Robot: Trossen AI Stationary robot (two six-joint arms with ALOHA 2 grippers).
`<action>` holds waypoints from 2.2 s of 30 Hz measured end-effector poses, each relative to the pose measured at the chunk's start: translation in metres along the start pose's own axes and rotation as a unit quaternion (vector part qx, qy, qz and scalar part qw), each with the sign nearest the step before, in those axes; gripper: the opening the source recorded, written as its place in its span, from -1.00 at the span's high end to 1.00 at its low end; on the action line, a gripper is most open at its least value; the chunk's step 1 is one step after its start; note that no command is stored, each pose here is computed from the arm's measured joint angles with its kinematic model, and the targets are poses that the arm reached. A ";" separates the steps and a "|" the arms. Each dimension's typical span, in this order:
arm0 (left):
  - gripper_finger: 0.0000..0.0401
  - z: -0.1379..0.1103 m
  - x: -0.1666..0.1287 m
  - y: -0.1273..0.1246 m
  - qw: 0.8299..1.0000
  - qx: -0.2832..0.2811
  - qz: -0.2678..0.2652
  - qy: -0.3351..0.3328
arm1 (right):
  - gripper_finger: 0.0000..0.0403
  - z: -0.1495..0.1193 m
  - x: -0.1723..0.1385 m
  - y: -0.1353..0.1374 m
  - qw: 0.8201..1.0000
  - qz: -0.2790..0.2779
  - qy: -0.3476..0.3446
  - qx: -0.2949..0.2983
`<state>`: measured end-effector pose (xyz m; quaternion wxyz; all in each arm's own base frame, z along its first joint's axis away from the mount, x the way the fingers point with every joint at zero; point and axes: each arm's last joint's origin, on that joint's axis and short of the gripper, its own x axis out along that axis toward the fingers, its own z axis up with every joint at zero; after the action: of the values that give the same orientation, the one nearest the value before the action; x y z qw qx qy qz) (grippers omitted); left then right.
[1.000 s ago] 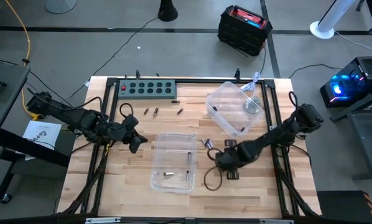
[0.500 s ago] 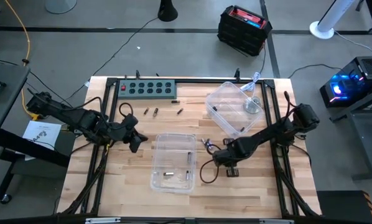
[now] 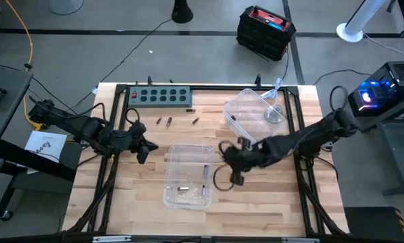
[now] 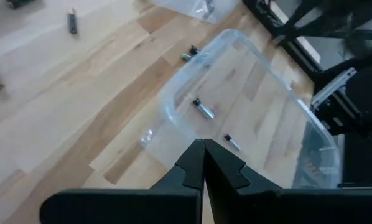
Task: Sort batteries
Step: Put the silver battery into the left transparent bin, then move the right transparent bin to the top center of the table
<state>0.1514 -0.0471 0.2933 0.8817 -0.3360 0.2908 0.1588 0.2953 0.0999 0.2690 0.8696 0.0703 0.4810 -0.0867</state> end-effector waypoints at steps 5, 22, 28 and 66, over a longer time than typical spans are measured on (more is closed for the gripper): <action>1.00 0.001 -0.001 0.002 1.000 0.012 0.015 -0.016 | 0.95 0.041 -0.015 0.003 0.990 0.064 -0.122 -0.013; 1.00 0.000 -0.001 0.002 1.000 0.019 0.014 -0.013 | 0.08 0.071 0.000 -0.020 0.975 0.123 -0.170 0.072; 1.00 0.000 -0.001 0.002 1.000 0.019 0.015 -0.013 | 0.09 0.037 -0.010 -0.029 0.991 0.026 -0.040 0.123; 1.00 0.002 -0.001 0.004 0.998 0.020 0.037 -0.045 | 1.00 -0.056 0.019 -0.110 0.870 -0.370 0.103 0.309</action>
<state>0.1495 -0.0431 0.2936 0.8939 -0.2995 0.2666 0.2006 0.2350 0.0027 0.2187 0.6533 0.1607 0.5069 -0.5389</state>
